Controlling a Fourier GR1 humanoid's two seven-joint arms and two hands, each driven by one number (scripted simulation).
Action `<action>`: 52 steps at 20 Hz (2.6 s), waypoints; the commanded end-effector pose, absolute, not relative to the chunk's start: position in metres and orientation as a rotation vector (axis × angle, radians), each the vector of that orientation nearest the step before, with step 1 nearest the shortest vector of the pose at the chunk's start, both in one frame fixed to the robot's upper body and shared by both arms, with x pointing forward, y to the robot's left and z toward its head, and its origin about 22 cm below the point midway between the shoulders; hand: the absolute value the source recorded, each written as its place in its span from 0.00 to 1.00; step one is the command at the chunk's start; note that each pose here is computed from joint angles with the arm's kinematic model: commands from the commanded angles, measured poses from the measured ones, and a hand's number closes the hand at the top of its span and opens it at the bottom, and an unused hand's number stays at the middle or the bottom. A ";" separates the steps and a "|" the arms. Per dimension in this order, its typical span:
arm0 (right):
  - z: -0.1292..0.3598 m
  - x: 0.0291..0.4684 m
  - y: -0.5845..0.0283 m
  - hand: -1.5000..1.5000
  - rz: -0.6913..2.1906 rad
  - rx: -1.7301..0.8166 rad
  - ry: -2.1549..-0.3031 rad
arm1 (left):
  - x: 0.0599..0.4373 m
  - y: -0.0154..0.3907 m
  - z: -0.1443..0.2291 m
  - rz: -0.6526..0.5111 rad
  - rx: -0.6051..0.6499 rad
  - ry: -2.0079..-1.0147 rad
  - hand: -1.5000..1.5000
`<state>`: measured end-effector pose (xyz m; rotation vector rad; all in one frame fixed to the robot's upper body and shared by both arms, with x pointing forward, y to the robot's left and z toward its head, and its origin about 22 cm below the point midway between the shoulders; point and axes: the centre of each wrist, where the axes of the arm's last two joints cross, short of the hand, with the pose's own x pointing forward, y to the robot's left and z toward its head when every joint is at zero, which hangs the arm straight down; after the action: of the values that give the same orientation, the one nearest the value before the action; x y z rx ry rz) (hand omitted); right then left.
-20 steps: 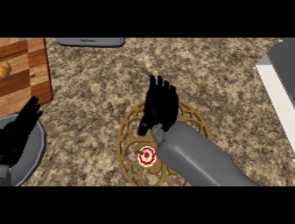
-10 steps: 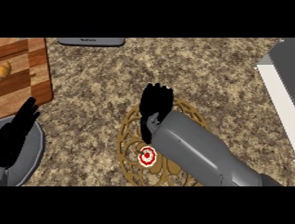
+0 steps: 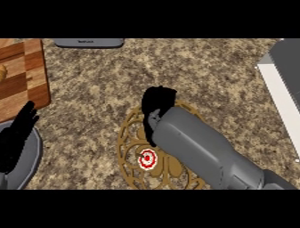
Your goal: Pick the eggplant from the placemat and place it in the tiered shelf
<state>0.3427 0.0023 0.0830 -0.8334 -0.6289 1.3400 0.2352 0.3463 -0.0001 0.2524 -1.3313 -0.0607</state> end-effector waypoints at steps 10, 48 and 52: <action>0.047 0.346 -0.008 0.00 1.372 -0.971 -0.370 | 0.234 0.358 -0.003 -0.049 0.278 -1.339 0.50; 0.117 0.432 -0.194 1.00 0.267 -1.330 -0.462 | 0.223 0.350 -0.005 -0.033 0.268 -1.349 0.50; 0.139 0.438 -0.189 1.00 0.136 -1.401 -0.507 | 0.216 0.354 -0.009 -0.038 0.260 -1.325 0.50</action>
<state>0.4319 -0.1914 0.1208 -1.3318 -0.5556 0.4918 0.2227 0.3534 -0.0016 0.2650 -1.3366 -0.0362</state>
